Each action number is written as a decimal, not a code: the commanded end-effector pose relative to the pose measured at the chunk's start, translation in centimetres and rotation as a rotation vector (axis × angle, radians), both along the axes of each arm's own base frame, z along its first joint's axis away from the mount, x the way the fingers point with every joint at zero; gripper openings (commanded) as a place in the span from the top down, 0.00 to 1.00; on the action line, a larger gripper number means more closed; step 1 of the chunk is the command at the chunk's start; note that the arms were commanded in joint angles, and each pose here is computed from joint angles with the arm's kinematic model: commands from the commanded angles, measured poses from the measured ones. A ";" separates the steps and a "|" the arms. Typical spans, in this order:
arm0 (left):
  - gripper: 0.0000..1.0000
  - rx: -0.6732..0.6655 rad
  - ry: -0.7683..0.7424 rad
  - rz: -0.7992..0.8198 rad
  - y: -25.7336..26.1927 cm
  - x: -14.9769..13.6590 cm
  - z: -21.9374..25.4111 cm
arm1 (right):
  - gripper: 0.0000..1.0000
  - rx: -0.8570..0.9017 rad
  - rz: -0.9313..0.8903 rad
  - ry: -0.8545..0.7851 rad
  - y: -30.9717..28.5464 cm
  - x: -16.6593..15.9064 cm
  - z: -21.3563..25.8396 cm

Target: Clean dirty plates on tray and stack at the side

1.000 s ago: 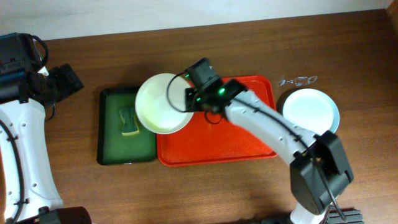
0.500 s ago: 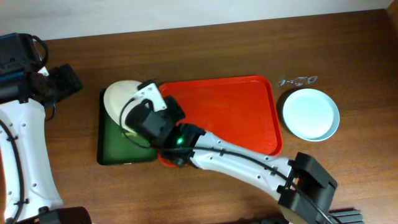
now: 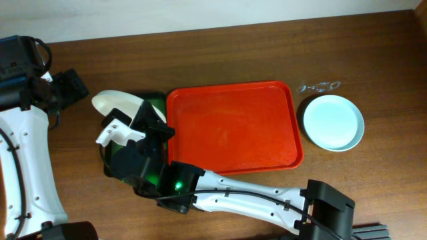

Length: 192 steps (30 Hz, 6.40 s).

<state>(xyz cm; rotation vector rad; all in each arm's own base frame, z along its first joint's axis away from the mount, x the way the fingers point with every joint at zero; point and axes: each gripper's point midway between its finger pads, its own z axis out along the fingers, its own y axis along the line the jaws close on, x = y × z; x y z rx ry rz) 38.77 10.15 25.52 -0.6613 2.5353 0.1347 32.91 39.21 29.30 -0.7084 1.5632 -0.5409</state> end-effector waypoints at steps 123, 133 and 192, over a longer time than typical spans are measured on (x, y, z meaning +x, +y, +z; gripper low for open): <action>0.01 0.005 -0.015 0.015 0.2 -0.1 0.6 | 0.02 0.882 0.001 0.326 -34.7 -15.3 11.0; 0.01 0.005 -0.015 0.015 0.2 -0.1 0.6 | 0.02 0.858 0.059 -0.099 -37.1 -27.7 13.0; 0.01 0.005 -0.015 0.015 0.2 -0.1 0.6 | 0.02 0.847 -0.077 0.019 -37.8 -8.3 -13.7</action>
